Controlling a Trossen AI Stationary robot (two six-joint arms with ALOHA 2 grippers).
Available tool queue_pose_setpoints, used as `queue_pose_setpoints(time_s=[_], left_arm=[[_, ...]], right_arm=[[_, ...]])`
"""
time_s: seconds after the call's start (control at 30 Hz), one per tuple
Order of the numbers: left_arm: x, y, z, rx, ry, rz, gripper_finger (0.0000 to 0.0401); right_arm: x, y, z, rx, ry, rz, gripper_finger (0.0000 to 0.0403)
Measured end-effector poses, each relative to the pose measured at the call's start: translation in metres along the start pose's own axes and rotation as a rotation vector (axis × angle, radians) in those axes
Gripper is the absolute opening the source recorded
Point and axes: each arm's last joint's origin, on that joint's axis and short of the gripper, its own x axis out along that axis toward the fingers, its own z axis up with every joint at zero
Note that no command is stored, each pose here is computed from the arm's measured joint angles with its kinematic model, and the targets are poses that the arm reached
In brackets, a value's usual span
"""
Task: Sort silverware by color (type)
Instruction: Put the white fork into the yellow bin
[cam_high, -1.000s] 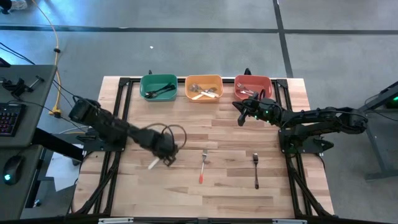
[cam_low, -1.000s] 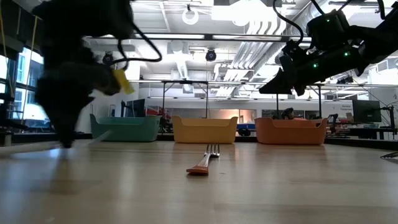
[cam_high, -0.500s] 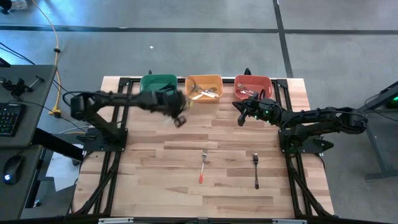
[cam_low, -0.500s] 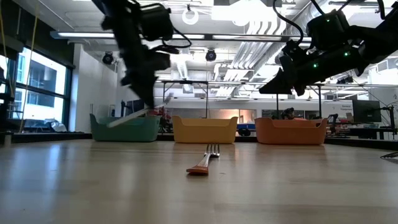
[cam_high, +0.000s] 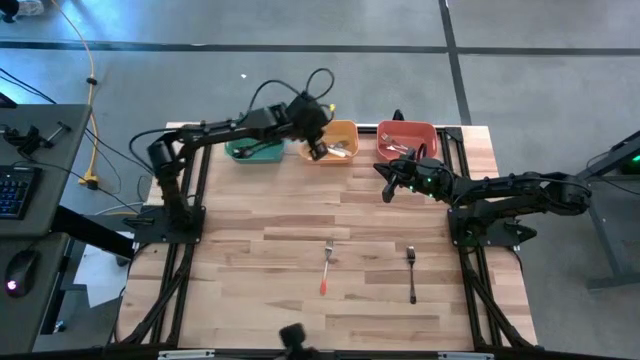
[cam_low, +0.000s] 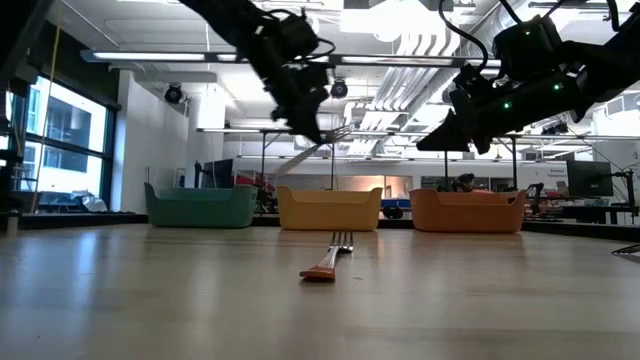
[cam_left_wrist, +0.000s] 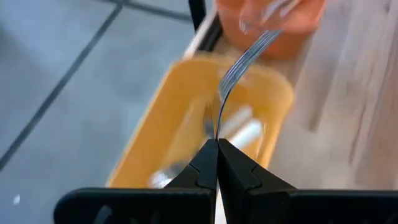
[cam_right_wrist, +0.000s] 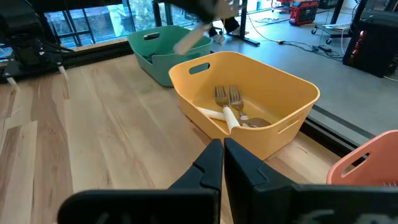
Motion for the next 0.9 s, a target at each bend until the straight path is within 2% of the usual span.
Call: queue_pose_setpoints(time_s=[0.17, 0.5, 0.73, 0.9], left_arm=[[0.021, 0.002, 0.020, 0.033, -0.034, -0.027, 0.0003], [0.072, -0.005, 0.000, 0.027, 0.055, -0.079, 0.0001], [0.078, -0.006, -0.001, -0.019, 0.042, -0.076, 0.0003], [0.077, -0.005, -0.002, -0.030, 0.051, -0.062, 0.0021]], right_arm=[[0.000, 0.000, 0.000, 0.000, 0.000, 0.000, 0.0000], [0.000, 0.000, 0.000, 0.000, 0.000, 0.000, 0.0000], [0.000, 0.000, 0.000, 0.000, 0.000, 0.000, 0.0000], [0.000, 0.000, 0.000, 0.000, 0.000, 0.000, 0.0000]])
